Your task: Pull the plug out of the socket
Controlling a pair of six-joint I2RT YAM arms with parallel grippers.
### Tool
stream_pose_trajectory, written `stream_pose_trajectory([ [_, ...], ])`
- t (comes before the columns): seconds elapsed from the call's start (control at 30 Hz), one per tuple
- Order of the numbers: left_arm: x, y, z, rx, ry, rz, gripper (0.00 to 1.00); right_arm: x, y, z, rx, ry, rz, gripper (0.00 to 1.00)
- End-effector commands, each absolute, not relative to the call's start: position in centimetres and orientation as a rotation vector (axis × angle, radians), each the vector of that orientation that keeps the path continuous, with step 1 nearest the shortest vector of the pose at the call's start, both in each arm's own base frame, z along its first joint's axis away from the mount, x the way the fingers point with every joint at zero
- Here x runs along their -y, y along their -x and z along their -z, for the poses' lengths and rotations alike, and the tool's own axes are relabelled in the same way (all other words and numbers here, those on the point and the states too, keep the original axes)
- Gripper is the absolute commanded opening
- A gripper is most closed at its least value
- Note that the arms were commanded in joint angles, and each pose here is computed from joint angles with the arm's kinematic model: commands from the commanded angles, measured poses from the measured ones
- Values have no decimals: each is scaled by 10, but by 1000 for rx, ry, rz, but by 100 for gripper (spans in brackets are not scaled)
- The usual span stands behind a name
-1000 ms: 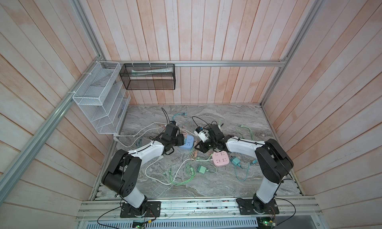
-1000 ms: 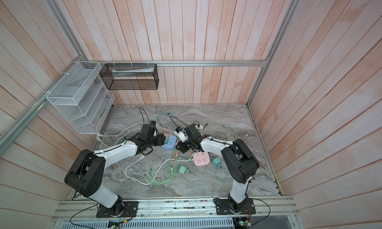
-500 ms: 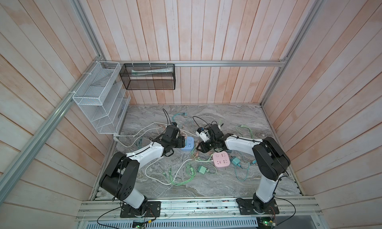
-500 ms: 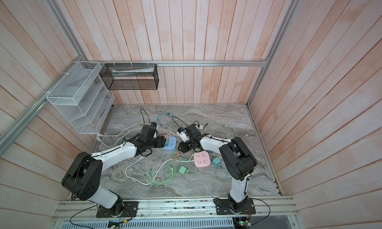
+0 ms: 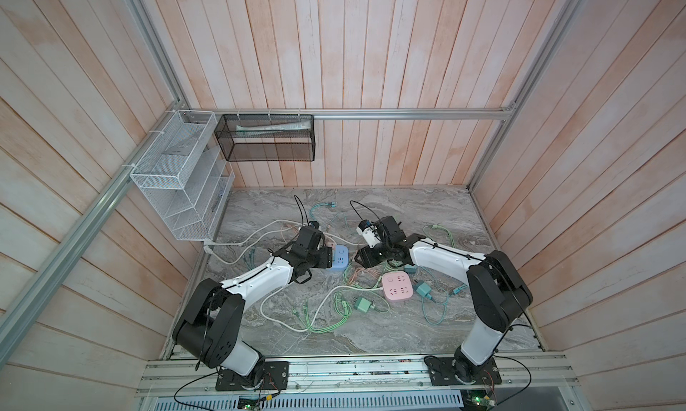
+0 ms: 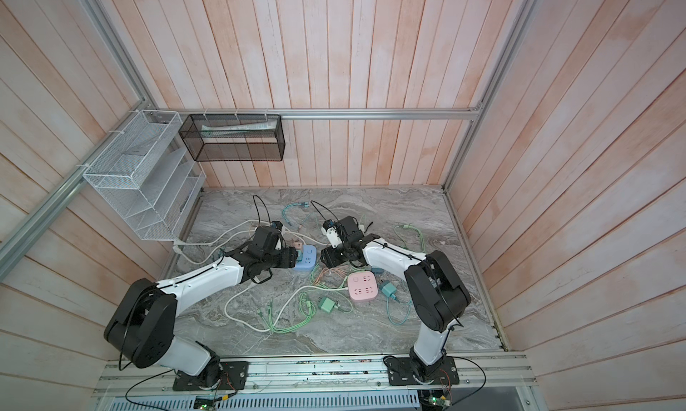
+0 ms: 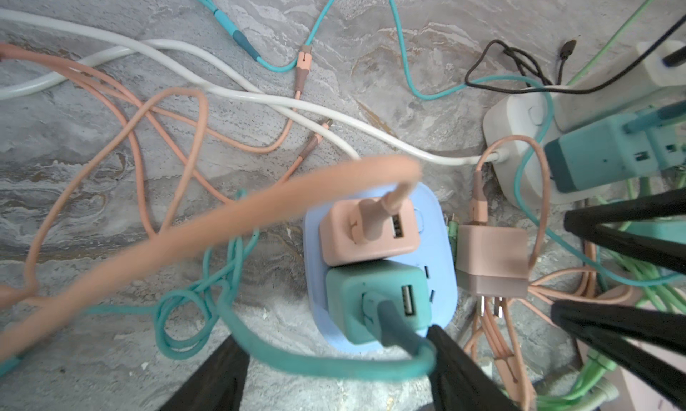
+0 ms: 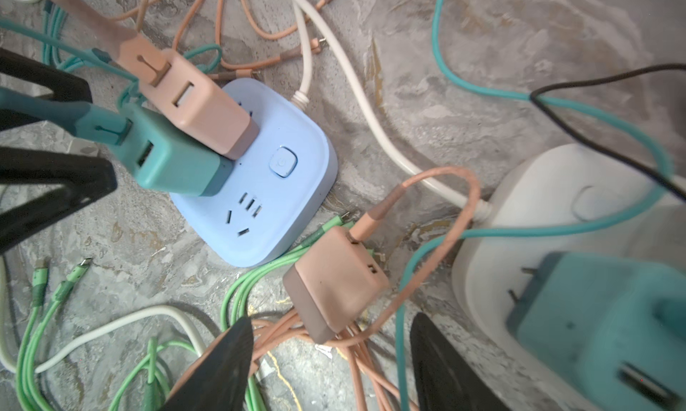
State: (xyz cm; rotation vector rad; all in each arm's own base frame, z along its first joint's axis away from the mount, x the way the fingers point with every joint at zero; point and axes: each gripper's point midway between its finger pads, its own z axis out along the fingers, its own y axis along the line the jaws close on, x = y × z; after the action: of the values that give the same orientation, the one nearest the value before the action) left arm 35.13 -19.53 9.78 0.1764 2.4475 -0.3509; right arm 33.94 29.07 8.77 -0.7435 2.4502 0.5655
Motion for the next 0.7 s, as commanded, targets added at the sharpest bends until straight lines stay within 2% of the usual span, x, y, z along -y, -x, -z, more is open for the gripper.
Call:
stream_pose_trajectory([
  [0.0,191,-345,-102,-2437,-199,314,77,-281,-351,-114,-2404,685,-486,66],
  [0.07,194,-342,-103,-2433,-211,316,77,-281,-352,-123,-2378,682,-485,66],
  [0.23,204,-337,-94,-2446,-232,339,78,-299,-349,-140,-2297,691,-586,50],
  [0.5,208,-341,-78,-2475,-233,322,77,-334,-351,-128,-2280,772,-637,50],
  [0.67,211,-347,-74,-2473,-236,313,74,-343,-363,-103,-2330,783,-627,50],
])
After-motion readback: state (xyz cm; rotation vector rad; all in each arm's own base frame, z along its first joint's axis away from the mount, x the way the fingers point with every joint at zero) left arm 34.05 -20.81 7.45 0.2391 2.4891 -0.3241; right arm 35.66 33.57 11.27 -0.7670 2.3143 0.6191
